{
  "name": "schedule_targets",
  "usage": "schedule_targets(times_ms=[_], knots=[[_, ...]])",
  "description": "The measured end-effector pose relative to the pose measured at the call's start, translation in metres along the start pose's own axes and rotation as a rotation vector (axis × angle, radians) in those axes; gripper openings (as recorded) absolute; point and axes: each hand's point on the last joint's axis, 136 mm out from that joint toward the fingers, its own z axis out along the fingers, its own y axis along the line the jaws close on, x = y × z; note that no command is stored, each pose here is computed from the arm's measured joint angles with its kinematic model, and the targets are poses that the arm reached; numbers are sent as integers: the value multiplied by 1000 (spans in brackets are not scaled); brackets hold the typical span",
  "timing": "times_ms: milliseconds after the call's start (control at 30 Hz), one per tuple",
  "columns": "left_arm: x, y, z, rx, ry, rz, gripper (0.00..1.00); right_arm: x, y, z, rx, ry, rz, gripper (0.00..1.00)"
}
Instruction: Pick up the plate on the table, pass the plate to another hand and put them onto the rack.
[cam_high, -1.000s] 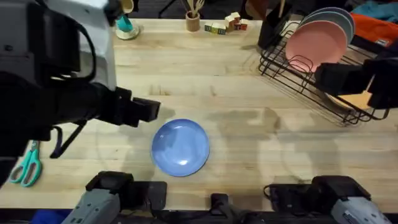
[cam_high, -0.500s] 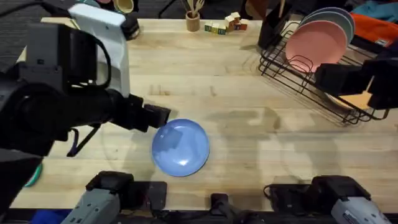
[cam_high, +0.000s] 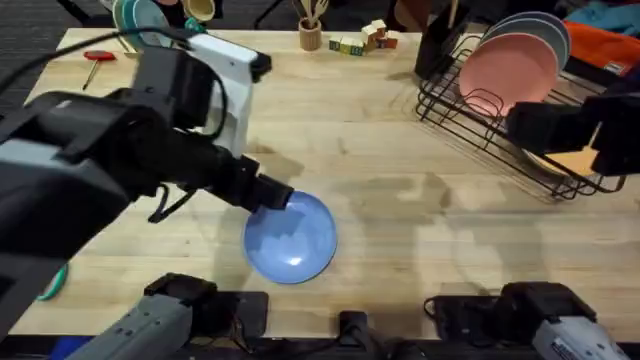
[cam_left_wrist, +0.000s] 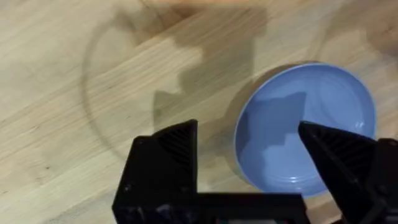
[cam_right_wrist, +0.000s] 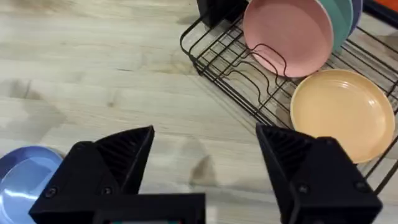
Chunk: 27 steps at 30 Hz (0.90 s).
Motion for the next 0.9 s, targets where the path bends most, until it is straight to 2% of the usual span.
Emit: schedule_targets(times_ms=[167, 900], knots=[[6, -6, 14, 30, 72, 10, 993, 0, 0, 0, 0, 0, 0, 995], [38, -8, 64, 115, 354, -42, 993, 0, 0, 0, 0, 0, 0, 996]])
